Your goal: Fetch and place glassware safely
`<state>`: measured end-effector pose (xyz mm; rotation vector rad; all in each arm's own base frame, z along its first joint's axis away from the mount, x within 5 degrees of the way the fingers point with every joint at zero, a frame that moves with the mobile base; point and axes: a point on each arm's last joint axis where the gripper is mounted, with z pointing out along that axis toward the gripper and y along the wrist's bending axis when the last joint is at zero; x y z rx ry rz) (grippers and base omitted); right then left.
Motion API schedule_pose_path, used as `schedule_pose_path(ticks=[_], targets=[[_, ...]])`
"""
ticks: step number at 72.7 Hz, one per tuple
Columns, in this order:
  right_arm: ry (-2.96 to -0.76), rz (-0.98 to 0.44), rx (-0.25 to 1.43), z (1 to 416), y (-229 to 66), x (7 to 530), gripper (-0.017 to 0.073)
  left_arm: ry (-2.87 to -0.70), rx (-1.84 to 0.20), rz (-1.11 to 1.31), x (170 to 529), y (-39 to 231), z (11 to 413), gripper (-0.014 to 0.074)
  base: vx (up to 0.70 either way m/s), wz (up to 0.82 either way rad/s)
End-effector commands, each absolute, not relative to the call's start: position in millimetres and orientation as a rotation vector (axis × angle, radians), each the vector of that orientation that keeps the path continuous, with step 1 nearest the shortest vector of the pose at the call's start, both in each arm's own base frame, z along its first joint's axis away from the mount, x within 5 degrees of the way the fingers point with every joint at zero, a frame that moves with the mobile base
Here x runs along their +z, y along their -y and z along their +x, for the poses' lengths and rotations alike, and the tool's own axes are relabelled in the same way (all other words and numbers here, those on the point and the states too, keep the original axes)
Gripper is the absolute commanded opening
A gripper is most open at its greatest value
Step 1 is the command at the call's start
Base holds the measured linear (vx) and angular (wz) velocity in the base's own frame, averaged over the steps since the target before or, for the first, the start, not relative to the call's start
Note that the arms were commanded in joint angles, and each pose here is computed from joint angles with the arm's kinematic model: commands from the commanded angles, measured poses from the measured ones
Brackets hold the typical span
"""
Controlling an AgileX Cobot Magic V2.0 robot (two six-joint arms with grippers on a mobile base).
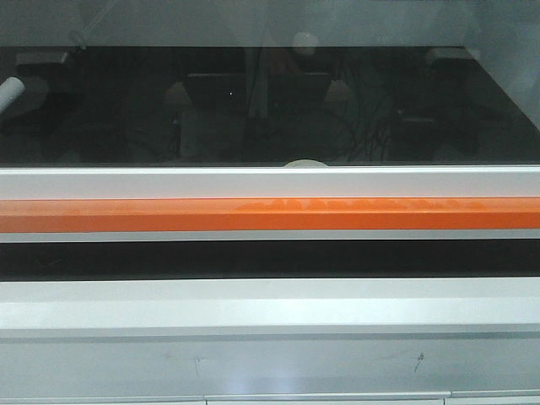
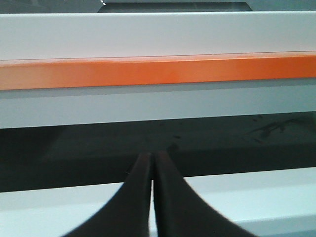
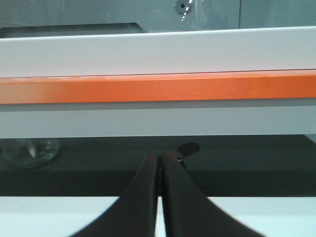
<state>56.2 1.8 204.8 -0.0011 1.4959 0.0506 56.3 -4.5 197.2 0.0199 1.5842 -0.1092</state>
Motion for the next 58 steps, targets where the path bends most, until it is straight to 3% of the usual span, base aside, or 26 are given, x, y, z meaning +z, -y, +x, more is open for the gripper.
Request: schedule_pose_path(ticks=[1,58], targets=[[-1.431,-0.006,0.043,55.8,-1.8,205.9,-0.0008,-1.532,-0.125,0.009,194.1,4.8,56.6,-0.0007,0.00,0.00],[-1.431,-0.006,0.043,55.8,-1.8,205.9,-0.0008,-1.532,-0.125,0.009,194.1,4.8,56.6,-0.0007,0.00,0.00]])
